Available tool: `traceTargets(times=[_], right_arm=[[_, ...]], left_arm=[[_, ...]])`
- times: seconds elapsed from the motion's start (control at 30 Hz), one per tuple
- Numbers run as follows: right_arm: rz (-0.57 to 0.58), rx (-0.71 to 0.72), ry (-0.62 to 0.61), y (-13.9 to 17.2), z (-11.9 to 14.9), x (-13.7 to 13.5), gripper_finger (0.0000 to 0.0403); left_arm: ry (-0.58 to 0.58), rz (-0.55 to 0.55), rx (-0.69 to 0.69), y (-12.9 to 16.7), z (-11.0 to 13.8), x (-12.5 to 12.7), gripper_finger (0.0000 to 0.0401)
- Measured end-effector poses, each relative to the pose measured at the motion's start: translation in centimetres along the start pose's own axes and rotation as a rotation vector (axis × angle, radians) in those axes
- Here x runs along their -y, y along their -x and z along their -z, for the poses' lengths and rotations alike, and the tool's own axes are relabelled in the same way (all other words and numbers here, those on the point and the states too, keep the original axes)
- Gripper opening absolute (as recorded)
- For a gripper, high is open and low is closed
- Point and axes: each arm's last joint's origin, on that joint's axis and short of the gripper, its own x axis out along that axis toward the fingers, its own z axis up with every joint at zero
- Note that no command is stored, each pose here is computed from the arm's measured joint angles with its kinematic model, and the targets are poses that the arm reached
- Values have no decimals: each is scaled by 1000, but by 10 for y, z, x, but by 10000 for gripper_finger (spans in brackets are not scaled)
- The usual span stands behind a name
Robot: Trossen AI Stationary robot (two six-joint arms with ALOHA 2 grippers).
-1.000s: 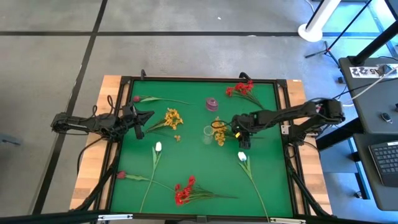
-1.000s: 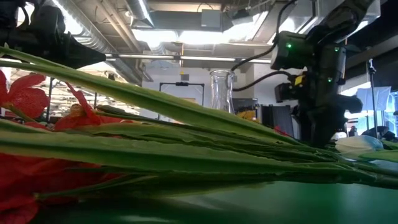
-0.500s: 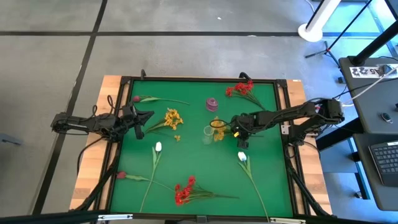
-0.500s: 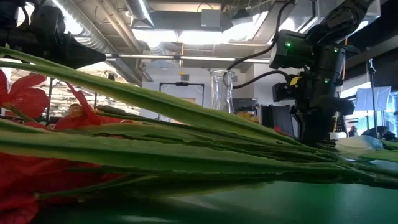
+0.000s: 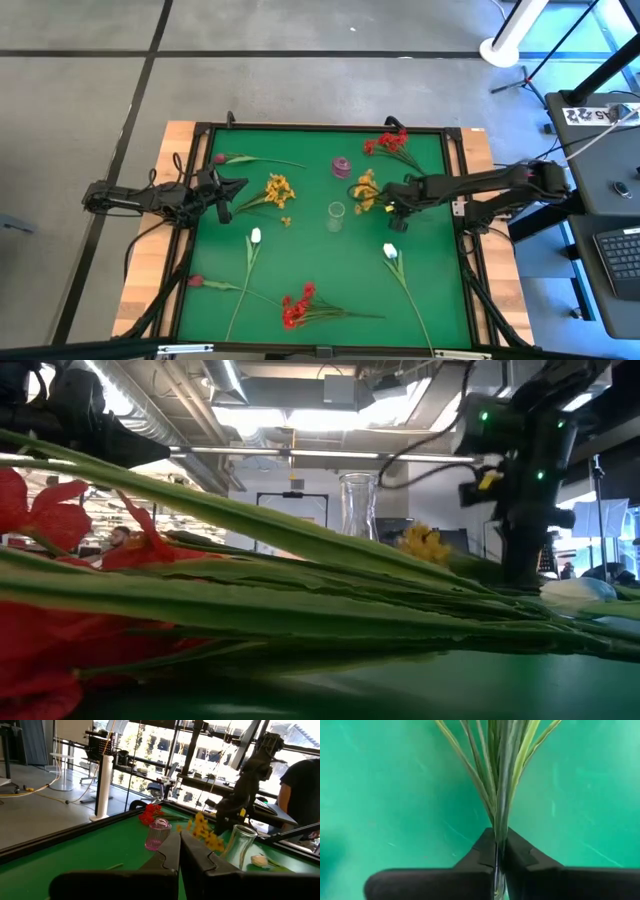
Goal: Sort flowers into vase by color
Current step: Put the right yellow flowers into the transparent vase
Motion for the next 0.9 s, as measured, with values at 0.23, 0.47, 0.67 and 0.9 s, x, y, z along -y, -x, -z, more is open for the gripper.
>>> traceTargets(times=[0.23, 0.47, 0.67, 0.9], right_arm=[[-17, 276, -85, 44, -1, 10, 9], [-156, 816, -138, 102, -17, 16, 19], [-316, 1200, -78, 133, -39, 13, 7], [-389, 1396, 19, 124, -70, 1, 17]], left_arm=[[0, 0, 0, 0, 0, 0, 0], [0, -1, 0, 0, 0, 0, 0], [0, 0, 0, 0, 0, 0, 0], [0, 0, 0, 0, 0, 0, 0]])
